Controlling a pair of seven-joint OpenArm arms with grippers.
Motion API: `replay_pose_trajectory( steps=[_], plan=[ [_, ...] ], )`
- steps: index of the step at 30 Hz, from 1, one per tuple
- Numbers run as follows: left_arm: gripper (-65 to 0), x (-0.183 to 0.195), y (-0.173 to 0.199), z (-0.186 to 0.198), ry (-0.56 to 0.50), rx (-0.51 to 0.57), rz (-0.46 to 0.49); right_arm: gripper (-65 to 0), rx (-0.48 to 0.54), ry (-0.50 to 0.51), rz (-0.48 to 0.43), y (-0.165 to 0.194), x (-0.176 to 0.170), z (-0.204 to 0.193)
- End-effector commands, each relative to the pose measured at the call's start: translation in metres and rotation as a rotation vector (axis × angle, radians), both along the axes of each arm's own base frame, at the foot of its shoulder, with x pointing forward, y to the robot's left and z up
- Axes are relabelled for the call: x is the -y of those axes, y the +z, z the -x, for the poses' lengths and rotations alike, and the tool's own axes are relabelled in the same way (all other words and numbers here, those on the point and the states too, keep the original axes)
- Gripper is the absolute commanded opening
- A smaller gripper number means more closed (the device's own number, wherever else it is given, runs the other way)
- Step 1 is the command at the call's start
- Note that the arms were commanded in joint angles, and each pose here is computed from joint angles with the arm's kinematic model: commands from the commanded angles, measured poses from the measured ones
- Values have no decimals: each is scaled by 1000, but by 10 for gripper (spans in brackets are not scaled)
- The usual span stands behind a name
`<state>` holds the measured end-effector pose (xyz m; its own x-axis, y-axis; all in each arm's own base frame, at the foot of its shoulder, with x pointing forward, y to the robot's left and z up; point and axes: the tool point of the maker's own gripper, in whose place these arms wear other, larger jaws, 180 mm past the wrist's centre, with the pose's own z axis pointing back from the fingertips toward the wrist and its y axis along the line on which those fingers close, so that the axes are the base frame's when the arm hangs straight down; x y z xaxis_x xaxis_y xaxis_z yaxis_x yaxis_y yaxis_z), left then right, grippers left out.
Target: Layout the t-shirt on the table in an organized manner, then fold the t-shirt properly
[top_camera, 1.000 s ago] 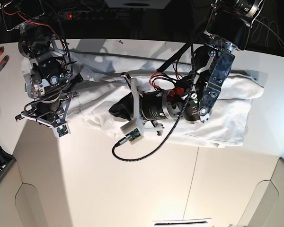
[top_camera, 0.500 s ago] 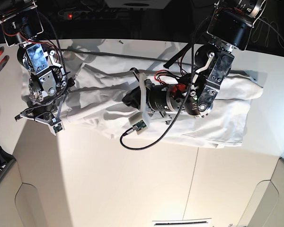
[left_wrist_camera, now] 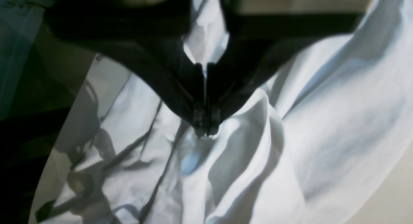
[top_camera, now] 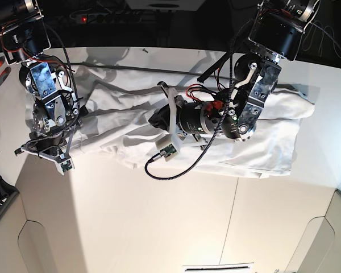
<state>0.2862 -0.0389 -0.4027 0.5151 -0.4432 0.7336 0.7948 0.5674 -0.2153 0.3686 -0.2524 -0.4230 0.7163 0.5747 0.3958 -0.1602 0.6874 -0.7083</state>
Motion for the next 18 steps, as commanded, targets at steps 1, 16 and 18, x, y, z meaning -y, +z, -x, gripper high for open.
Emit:
replay_pose_trajectory(
  steps=[1,16,18],
  plan=[
    [-641,4,15,-10,3,39,37,-572,63,-3,17,18,5,-14],
    [-641,4,15,-10,3,39,37,-439,-76,60,15,3,-3,-5],
    [-641,4,15,-10,3,39,37,-395,-100,35,23,3,0,-1]
  ],
)
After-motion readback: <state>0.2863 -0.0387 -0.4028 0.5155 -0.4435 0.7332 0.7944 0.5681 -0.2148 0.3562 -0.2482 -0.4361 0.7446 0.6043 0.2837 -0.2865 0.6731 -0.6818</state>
